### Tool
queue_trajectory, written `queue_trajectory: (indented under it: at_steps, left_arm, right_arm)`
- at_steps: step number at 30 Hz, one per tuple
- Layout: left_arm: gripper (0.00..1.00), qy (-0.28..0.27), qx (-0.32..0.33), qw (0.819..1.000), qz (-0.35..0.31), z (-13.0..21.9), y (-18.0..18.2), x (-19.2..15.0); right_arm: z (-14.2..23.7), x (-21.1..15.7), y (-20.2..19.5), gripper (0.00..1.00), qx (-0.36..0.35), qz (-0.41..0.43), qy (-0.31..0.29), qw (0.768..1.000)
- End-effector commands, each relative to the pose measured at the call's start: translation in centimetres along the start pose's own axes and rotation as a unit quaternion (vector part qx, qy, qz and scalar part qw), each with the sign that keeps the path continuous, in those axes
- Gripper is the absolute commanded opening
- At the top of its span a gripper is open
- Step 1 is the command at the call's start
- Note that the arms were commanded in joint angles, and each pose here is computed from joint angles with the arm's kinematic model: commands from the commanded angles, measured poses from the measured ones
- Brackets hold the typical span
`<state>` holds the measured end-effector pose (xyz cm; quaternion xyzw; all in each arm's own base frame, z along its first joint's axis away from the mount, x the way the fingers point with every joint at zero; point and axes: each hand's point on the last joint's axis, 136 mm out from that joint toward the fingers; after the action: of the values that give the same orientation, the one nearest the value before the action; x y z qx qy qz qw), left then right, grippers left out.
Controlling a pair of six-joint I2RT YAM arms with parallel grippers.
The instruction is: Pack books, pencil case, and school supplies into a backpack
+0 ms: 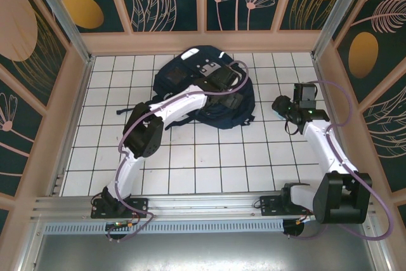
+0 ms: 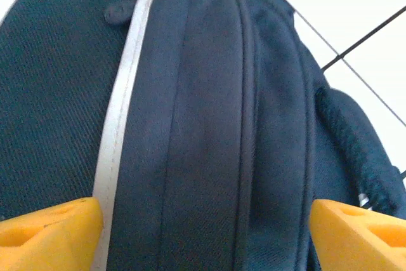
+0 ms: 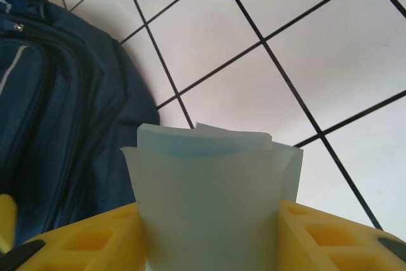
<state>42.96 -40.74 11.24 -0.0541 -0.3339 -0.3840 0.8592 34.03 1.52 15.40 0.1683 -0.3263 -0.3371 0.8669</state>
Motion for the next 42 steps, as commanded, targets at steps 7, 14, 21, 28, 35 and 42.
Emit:
queue_trajectory:
  at_steps: [7, 14, 21, 28, 35, 42]
  left_arm:
    - [0.44, 0.017, 0.08, 0.997, -0.013, 0.3, 3.0, -0.4]
    - [0.0, -0.004, 0.074, 0.997, -0.009, 1.5, 3.3, 0.9]
    - [0.0, -0.037, 0.046, 0.998, 0.016, 3.9, 3.1, 2.6]
    - [0.0, -0.088, -0.013, 0.994, 0.059, 7.1, 3.2, 4.7]
    - [0.0, -0.138, -0.068, 0.982, 0.113, 8.8, 4.4, 5.0]
    - [0.0, -0.154, -0.078, 0.976, 0.134, 9.5, 4.8, 5.4]
  right_arm:
    - [0.1, -0.1, 1.9, 0.48, 0.051, -0.001, 0.007, 0.999]
    - [-0.9, -0.1, 1.3, 0.48, 0.028, 0.001, 0.007, 1.0]
    - [-1.8, -1.2, 0.3, 0.47, 0.015, -0.006, 0.024, 1.0]
    - [-1.8, -2.3, 1.9, 0.47, 0.052, -0.008, 0.048, 0.997]
    - [-2.9, -5.0, 8.6, 0.47, 0.148, 0.001, 0.098, 0.984]
    - [-7.0, -8.6, 16.4, 0.47, 0.2, 0.0, 0.156, 0.967]
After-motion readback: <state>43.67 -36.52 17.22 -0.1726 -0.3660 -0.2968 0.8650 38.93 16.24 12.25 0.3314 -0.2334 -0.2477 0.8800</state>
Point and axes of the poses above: each hand's point on the last joint's axis, 136 mm out from that joint toward the fingers, its own z axis back along the fingers, its own y axis along the line the jaws close on, x = y × z, and after that the axes turned 14 degrees about -z, right-handed
